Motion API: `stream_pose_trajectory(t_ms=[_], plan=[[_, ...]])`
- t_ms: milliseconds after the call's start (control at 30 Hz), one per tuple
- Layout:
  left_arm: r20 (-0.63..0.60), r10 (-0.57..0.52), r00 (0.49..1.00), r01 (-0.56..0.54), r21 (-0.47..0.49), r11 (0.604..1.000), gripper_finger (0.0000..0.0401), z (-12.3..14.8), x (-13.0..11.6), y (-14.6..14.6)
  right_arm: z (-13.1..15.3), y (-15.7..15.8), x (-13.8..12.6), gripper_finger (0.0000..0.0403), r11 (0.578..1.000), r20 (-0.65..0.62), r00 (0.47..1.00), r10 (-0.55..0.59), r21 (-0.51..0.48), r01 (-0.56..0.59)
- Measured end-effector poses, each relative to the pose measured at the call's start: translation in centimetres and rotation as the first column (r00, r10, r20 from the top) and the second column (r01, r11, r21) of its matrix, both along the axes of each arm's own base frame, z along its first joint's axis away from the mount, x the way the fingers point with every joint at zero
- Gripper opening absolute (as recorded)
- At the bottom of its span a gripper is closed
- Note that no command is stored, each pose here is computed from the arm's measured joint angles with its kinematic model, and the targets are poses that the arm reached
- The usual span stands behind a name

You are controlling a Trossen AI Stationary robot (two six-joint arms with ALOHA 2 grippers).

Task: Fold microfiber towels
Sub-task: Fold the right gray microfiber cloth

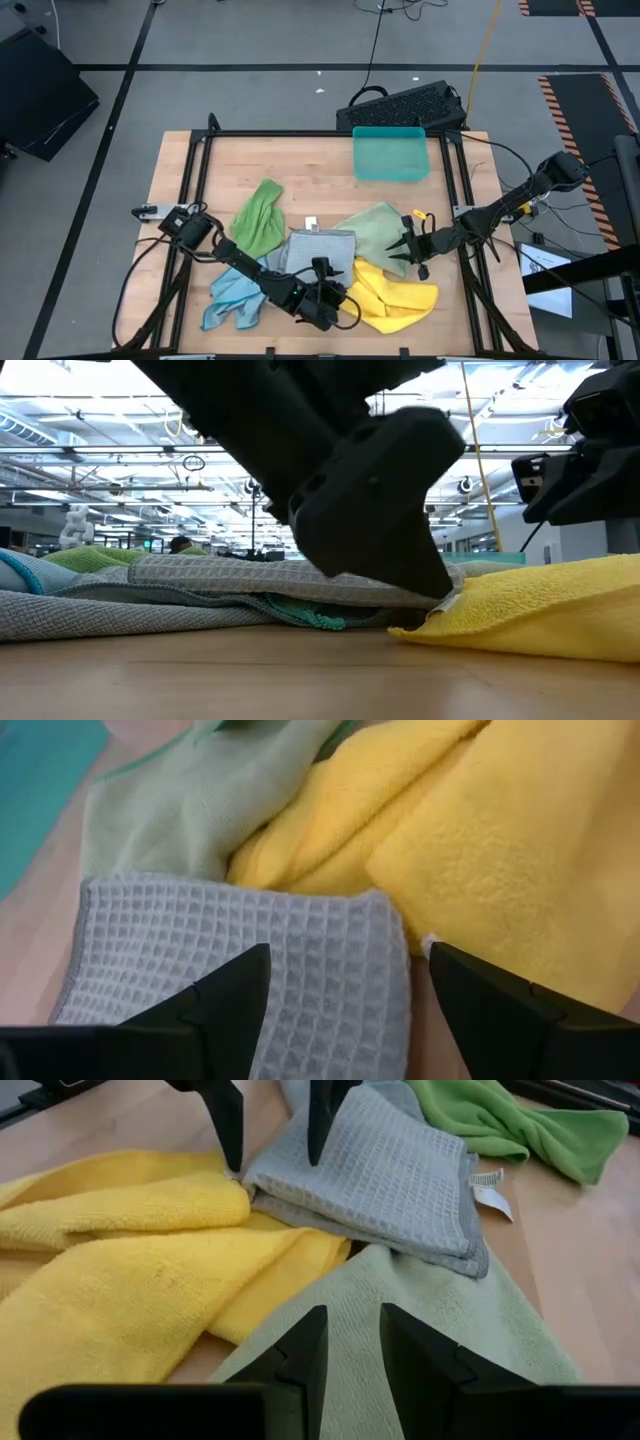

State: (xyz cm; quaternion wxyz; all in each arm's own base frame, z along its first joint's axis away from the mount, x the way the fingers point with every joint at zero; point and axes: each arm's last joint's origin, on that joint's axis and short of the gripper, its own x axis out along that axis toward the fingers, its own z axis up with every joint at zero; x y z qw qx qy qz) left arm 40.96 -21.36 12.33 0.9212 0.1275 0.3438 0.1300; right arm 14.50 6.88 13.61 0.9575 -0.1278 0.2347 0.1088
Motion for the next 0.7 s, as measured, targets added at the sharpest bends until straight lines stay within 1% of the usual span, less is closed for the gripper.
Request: stream_pose_trajectory(t_ms=[133, 233, 367, 467, 600, 700], plan=[[0.005, 0.007, 1.0, -0.007, -0.002, 1.0, 0.0271, 0.01, 0.01, 0.02, -0.08, -0.02, -0.04, 0.0089, 1.0, -0.008, 1.0, 0.0, -0.005, 0.0], [0.004, 0.005, 1.0, -0.005, 0.001, 1.0, 0.0252, 0.01, 0.01, 0.02, -0.1, -0.03, -0.05, 0.0089, 1.0, -0.011, 1.0, -0.004, -0.001, 0.004], [0.007, 0.013, 1.0, -0.013, -0.011, 1.0, 0.0206, 0.01, 0.03, 0.05, -0.1, -0.05, -0.05, 0.0089, 1.0, -0.009, 1.0, -0.007, -0.01, 0.007], [0.003, -0.001, 1.0, 0.002, -0.032, 1.0, 0.0171, 0.01, 0.08, -0.01, -0.07, -0.17, -0.01, 0.0089, 0.999, 0.004, 1.0, -0.026, -0.044, 0.026], [0.011, -0.011, 1.0, 0.011, -0.04, 0.999, 0.0117, 0.07, 0.05, -0.26, -0.05, -0.2, 0.01, 0.0089, 0.997, 0.013, 1.0, -0.025, -0.076, 0.026], [0.015, -0.004, 1.0, 0.005, -0.054, 0.999, 0.0075, 0.07, 0.04, -0.31, 0.03, -0.18, 0.05, 0.0089, 0.997, 0.022, 0.999, -0.024, -0.076, 0.025]])
